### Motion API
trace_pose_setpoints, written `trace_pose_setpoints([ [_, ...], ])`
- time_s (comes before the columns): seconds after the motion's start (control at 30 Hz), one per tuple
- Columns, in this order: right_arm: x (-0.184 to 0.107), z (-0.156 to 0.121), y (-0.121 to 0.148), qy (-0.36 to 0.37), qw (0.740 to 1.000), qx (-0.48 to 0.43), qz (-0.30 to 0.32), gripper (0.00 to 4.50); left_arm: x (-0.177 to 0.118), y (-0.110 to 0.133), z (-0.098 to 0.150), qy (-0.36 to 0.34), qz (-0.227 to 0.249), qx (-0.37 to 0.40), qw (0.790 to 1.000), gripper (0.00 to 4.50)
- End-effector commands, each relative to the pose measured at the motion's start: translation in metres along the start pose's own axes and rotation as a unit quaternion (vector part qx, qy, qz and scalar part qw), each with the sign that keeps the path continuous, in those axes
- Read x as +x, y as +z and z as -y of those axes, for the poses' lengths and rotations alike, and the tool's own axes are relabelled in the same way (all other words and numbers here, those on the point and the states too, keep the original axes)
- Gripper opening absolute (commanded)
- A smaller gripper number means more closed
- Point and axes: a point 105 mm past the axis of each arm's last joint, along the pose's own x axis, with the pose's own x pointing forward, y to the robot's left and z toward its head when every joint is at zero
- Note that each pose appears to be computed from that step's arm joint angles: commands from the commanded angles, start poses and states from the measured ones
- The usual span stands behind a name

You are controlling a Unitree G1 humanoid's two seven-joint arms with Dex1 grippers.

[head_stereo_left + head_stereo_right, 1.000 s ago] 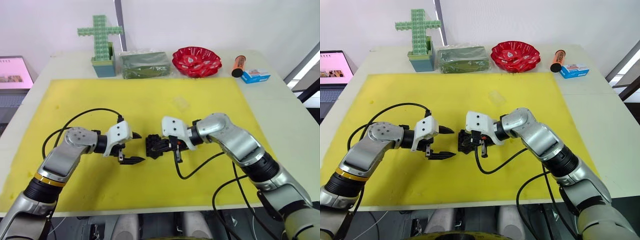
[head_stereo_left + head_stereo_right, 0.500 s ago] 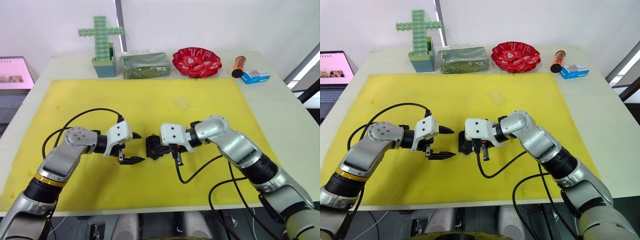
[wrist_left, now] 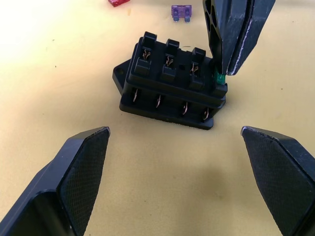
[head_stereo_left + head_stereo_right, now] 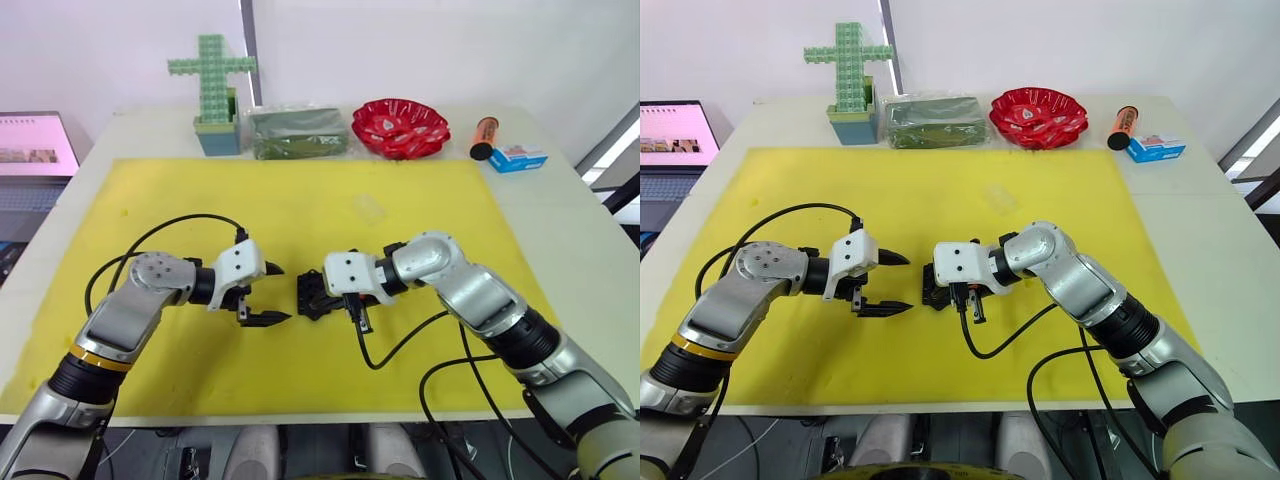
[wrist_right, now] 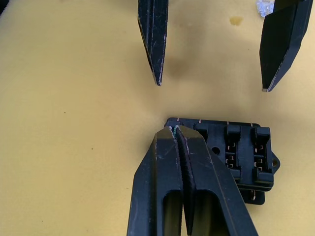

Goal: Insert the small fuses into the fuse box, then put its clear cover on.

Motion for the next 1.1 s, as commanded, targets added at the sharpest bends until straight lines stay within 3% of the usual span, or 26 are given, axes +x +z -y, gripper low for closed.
trace_pose_setpoints([
  [0.03, 0.002, -0.003, -0.032, 0.0, 0.997, 0.059, -0.044, 0.06, -0.005, 0.011, -0.002, 0.006, 0.012, 0.02, 1.0, 4.5],
  [0.3, -0.015, 0.012, 0.012, -0.017, 0.997, 0.043, 0.057, 0.06, -0.012, 0.023, -0.006, 0.008, 0.045, 0.014, 0.999, 4.5],
  [0.53, -0.053, 0.023, 0.04, -0.049, 0.99, 0.04, 0.13, 0.06, -0.036, 0.046, -0.009, 0.011, 0.098, 0.011, 0.995, 4.5],
  [0.67, -0.077, 0.023, 0.037, -0.073, 0.988, 0.037, 0.132, 0.06, -0.059, 0.052, -0.008, 0.017, 0.097, 0.006, 0.995, 4.5],
  [0.77, -0.102, 0.022, 0.026, -0.093, 0.988, 0.047, 0.114, 0.06, -0.084, 0.047, -0.011, 0.046, 0.063, -0.009, 0.997, 4.5],
  [0.9, -0.145, 0.019, 0.001, -0.14, 0.983, 0.095, 0.07, 0.96, -0.137, 0.028, -0.015, 0.094, 0.0, -0.036, 0.995, 4.5],
  [1.1, -0.188, 0.007, -0.043, -0.19, 0.964, 0.182, 0.031, 3.06, -0.179, -0.002, -0.017, 0.15, -0.04, -0.082, 0.984, 4.5],
])
